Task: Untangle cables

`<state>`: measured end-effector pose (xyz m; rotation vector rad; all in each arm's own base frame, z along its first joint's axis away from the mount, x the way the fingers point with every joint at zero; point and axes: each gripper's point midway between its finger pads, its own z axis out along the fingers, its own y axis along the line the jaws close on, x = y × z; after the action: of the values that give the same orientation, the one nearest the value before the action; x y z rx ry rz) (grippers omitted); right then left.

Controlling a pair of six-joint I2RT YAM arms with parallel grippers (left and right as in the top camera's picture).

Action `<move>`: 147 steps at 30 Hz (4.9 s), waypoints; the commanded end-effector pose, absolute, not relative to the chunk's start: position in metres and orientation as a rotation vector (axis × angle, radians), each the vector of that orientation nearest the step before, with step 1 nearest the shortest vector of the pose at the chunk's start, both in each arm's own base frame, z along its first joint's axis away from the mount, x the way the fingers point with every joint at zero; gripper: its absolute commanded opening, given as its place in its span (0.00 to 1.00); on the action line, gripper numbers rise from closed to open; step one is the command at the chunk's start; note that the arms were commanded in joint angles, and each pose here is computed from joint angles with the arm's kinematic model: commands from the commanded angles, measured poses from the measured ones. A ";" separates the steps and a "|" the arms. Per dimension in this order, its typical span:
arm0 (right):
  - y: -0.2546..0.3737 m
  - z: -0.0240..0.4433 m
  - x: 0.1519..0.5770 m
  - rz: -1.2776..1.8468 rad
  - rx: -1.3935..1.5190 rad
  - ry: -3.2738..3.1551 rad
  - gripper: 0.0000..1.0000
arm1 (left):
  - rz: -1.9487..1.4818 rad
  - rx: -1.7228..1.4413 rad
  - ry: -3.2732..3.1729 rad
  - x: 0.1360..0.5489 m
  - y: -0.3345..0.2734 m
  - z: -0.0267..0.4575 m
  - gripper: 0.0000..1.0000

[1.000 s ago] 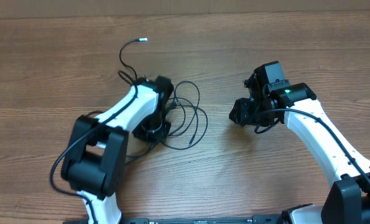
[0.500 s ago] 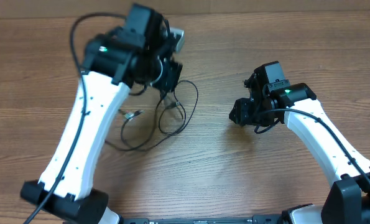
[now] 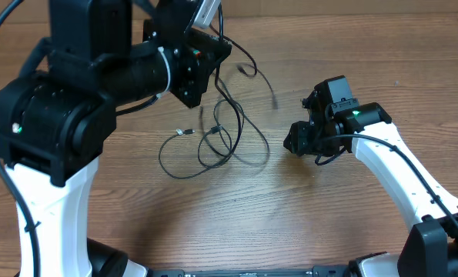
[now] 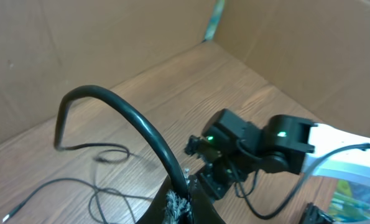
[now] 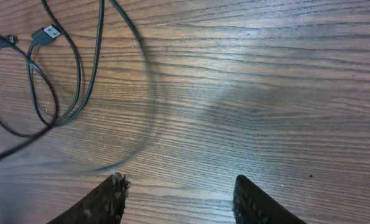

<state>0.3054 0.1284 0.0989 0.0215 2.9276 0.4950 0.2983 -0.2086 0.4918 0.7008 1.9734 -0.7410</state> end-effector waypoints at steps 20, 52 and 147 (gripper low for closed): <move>0.126 0.102 0.310 0.471 0.018 2.916 0.54 | -0.472 0.508 1.793 0.300 -0.149 0.548 0.04; 0.126 0.102 0.309 0.469 0.018 2.919 0.54 | 0.324 -0.809 1.976 0.340 0.206 0.463 0.04; 0.123 0.096 0.299 0.459 0.028 2.964 0.62 | -0.229 -0.402 2.989 0.332 0.031 0.243 1.00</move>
<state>0.2959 0.1246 0.0961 0.0294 2.9710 0.4727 0.3582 0.0419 0.2364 -0.4563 2.9730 -0.2396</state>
